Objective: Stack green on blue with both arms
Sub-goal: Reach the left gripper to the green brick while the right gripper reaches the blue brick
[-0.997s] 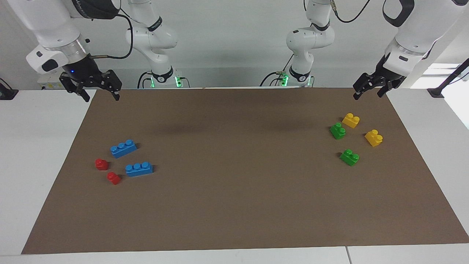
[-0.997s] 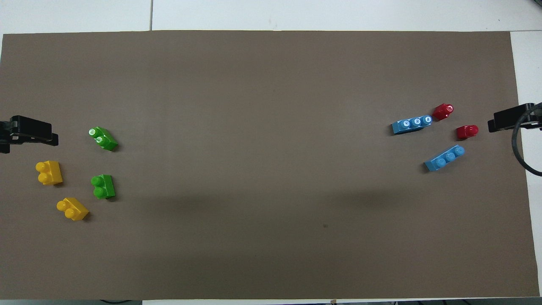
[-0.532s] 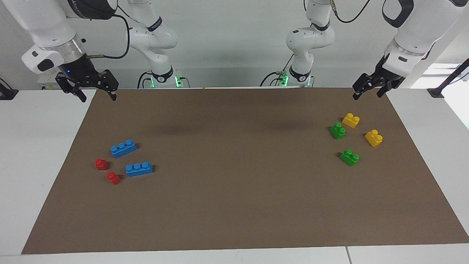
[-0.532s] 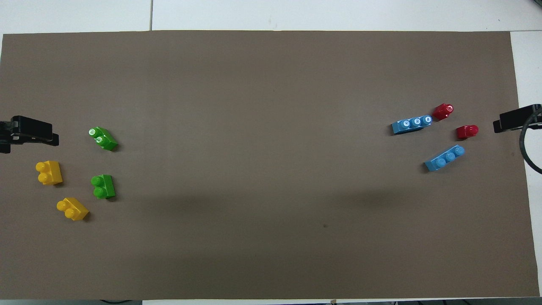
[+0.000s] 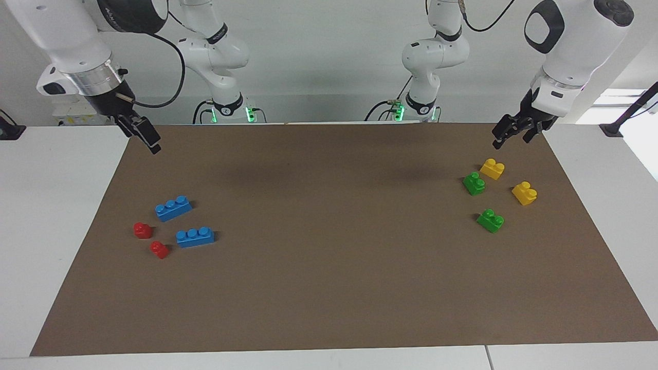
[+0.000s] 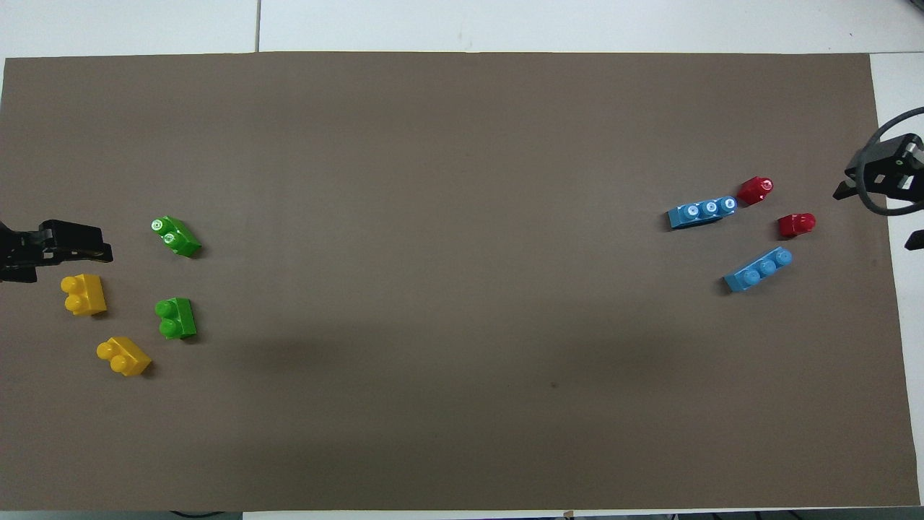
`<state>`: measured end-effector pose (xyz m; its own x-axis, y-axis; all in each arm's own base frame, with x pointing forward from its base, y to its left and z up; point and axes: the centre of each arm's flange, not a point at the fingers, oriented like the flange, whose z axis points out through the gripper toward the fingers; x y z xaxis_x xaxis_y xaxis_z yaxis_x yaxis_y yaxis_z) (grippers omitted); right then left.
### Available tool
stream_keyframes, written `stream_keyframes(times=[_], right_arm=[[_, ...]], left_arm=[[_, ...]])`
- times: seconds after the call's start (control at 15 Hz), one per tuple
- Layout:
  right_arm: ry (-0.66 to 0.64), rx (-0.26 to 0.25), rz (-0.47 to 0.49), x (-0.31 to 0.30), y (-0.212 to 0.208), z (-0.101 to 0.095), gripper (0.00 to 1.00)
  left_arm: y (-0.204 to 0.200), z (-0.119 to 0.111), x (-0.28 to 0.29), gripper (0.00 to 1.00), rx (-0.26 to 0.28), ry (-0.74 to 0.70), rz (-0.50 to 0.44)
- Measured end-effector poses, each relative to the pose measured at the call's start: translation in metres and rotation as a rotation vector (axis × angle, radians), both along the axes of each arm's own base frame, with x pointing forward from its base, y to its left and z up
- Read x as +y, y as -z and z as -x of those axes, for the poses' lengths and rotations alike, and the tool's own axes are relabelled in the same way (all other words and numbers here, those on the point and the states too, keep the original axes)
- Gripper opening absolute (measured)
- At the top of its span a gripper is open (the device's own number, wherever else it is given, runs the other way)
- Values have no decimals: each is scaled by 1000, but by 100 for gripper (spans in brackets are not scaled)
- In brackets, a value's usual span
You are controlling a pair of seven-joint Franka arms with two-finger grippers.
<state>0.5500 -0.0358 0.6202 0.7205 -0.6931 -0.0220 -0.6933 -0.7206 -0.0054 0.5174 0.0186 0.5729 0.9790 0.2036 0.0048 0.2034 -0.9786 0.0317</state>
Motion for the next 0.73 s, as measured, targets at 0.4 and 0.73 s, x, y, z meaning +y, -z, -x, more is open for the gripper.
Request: stream_keyframes(times=[0.4, 0.73], right_arm=[[382, 79, -213, -24, 30, -5, 100], [517, 177, -321, -38, 90, -33, 100]], left_arm=[[41, -2, 20, 100, -37, -195, 1], [79, -9, 44, 100, -44, -329, 5]])
